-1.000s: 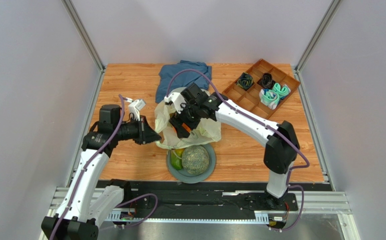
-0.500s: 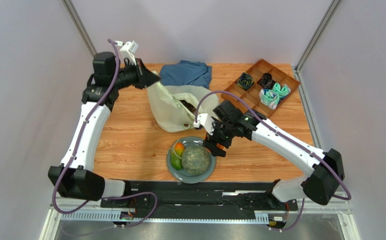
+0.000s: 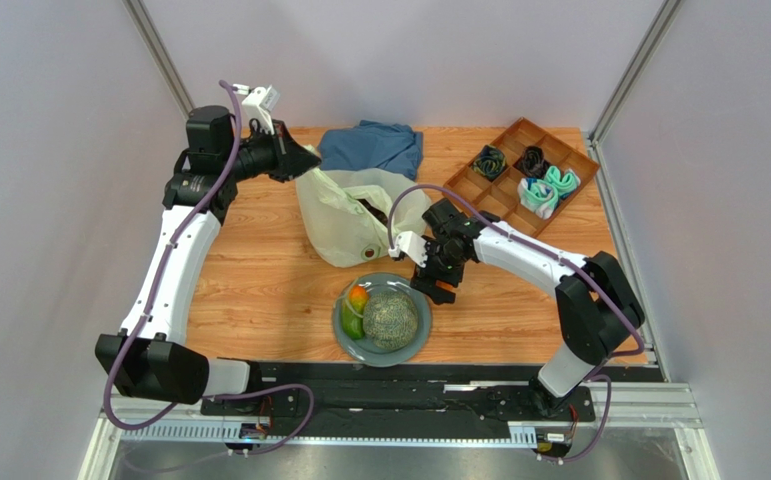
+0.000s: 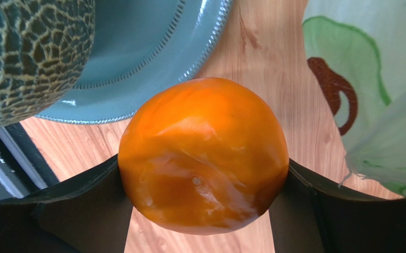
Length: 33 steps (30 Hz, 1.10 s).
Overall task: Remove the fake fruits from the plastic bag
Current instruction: Place the fake fruit on the plate.
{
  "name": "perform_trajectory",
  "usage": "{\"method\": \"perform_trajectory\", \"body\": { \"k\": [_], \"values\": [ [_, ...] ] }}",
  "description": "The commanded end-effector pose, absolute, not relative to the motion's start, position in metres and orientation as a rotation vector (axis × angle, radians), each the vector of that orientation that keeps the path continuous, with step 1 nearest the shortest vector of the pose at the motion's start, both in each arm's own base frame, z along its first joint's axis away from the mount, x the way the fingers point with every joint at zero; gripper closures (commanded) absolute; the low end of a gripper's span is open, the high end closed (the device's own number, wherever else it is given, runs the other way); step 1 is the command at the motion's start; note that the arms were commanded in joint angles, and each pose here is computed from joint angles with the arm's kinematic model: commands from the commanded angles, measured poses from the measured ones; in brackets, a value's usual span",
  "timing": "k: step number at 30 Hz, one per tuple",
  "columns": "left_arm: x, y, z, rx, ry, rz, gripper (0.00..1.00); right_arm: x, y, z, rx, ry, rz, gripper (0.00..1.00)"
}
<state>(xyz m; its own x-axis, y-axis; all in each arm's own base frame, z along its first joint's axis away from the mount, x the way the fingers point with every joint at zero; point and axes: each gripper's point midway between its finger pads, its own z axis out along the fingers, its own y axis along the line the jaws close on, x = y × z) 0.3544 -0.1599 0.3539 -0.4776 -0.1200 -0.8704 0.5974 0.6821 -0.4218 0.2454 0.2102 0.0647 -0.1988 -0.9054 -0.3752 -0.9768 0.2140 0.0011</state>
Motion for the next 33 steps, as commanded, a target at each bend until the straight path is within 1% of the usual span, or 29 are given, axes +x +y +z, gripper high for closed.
{"method": "perform_trajectory", "body": {
  "k": [1, 8, 16, 20, 21, 23, 25, 28, 33],
  "values": [
    [0.34, -0.155, 0.366, 0.434, 1.832, -0.849, 1.0, 0.261, 0.241, 0.077, -1.884, 1.95, 0.433, 0.63],
    [0.336, -0.154, 0.358, 0.435, 1.854, -0.839, 1.0, 0.241, 0.257, 0.079, -1.98, 1.87, 0.592, 0.62],
    [0.334, -0.155, 0.352, 0.433, 1.864, -0.852, 1.0, 0.214, 0.264, 0.06, -2.092, 1.847, 0.686, 0.6],
    [0.334, -0.155, 0.35, 0.431, 1.868, -0.854, 1.0, 0.212, 0.272, 0.056, -2.1, 1.829, 0.7, 0.55],
    [0.334, -0.155, 0.35, 0.432, 1.867, -0.855, 1.0, 0.213, 0.273, 0.056, -2.098, 1.828, 0.697, 0.52],
    [0.334, -0.155, 0.348, 0.429, 1.872, -0.857, 1.0, 0.217, 0.277, 0.056, -2.086, 1.813, 0.689, 0.21],
    [0.334, -0.155, 0.346, 0.428, 1.875, -0.861, 1.0, 0.219, 0.279, 0.056, -2.079, 1.799, 0.683, 0.0],
    [0.334, -0.156, 0.344, 0.428, 1.878, -0.869, 1.0, 0.222, 0.276, 0.06, -2.073, 1.8, 0.643, 0.0],
    [0.333, -0.158, 0.346, 0.423, 1.869, -0.888, 1.0, 0.222, 0.254, 0.088, -2.064, 1.769, 0.572, 0.0]
  ]
}}
